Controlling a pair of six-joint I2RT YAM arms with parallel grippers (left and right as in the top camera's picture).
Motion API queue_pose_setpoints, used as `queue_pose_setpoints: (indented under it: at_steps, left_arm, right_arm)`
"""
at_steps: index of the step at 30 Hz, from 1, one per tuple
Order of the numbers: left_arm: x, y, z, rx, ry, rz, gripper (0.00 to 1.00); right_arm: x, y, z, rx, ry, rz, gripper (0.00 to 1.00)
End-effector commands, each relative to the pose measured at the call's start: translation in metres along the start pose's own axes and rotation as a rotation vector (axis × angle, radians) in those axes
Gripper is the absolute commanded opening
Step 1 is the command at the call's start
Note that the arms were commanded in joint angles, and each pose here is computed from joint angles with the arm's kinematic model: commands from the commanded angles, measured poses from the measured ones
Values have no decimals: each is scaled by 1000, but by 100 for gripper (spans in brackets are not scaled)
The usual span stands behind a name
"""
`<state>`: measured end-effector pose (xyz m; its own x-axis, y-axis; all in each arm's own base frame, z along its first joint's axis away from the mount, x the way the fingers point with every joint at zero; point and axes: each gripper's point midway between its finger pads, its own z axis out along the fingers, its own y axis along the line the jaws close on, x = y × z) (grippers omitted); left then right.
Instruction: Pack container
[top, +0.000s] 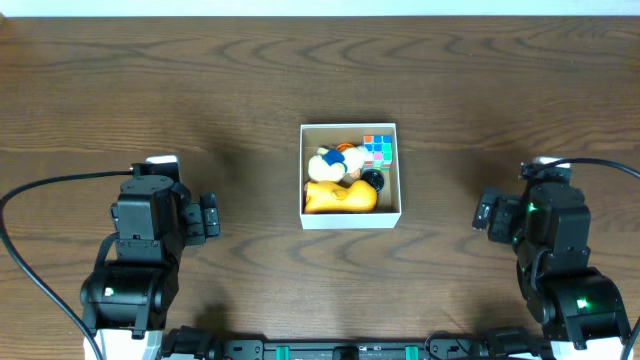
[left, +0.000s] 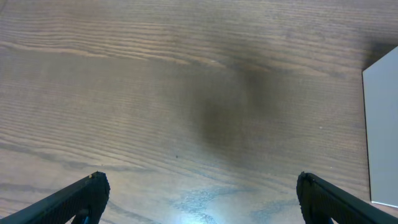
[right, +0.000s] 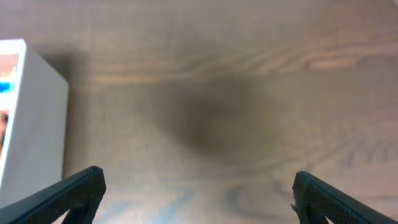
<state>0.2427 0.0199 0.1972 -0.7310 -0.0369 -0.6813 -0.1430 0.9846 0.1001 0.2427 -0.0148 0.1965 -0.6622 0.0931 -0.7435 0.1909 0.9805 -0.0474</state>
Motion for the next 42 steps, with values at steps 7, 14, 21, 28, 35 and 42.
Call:
queue_pose_setpoints:
  at_steps: [7, 14, 21, 28, 35, 42]
  left_arm:
    - [-1, 5, 0, -25, 0, -7, 98]
    - [-1, 5, 0, -25, 0, -8, 98]
    - [-1, 5, 0, -25, 0, -7, 98]
    - [-1, 5, 0, -25, 0, -7, 98]
    - [-1, 5, 0, -25, 0, -8, 98]
    - [-1, 5, 0, -25, 0, -8, 98]
  right_arm:
    - [2, 1, -30, -98, -181, 0, 99]
    - [12, 6, -14, -168, -406, 46, 99]
    - [-12, 9, -7, -145, -690, -37, 99]
    - [4, 11, 15, -131, -744, -72, 99]
    - [22, 6, 24, -121, -694, -71, 99]
    - [28, 9, 27, -148, -665, -63, 99]
